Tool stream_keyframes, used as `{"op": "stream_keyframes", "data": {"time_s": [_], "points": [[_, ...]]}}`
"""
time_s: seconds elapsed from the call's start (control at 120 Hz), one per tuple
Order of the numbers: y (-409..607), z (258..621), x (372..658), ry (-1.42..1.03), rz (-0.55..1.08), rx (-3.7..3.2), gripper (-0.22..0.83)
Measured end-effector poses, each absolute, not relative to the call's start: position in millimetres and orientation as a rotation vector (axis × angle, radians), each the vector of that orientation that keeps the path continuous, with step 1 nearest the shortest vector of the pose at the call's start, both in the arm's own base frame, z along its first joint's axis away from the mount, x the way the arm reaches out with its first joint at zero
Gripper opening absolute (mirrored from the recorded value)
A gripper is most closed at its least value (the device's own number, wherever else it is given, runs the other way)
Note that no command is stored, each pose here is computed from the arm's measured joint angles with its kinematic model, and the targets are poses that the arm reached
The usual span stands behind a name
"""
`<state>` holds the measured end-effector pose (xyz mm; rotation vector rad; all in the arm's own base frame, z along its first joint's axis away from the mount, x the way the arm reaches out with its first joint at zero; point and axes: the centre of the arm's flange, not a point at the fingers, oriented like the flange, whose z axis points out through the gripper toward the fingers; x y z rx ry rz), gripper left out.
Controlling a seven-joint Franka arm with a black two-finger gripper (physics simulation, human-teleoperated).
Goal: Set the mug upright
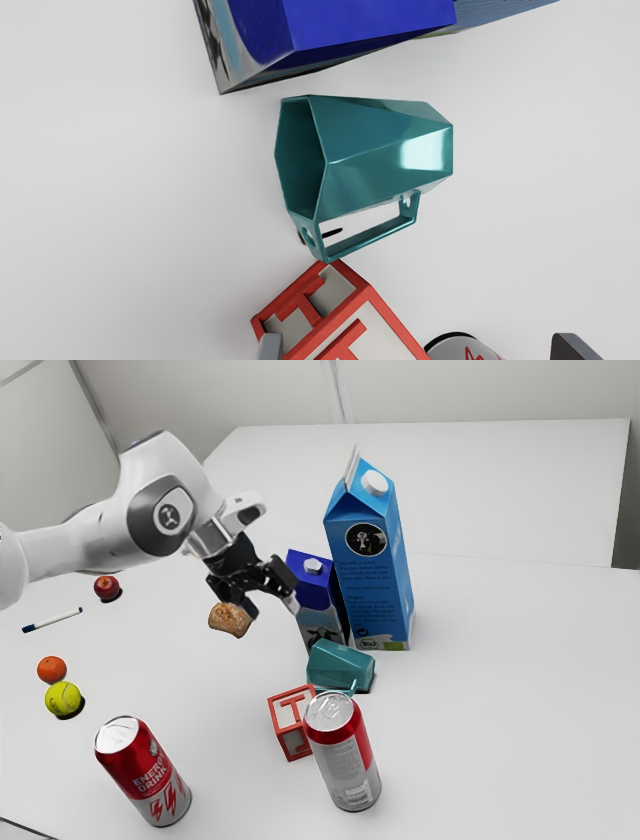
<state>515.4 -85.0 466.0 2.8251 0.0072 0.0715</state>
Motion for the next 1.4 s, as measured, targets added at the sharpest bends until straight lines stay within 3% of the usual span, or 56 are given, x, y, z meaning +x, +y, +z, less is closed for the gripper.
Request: {"op": "stream_keyframes", "data": {"time_s": [0.467, 1.4], "points": [[-73.8, 399.3, 515.1, 0.128, 0.151, 2.623, 0.59], [-65.8, 311.0, 520.0, 0.127, 0.324, 2.395, 0.59]]}}
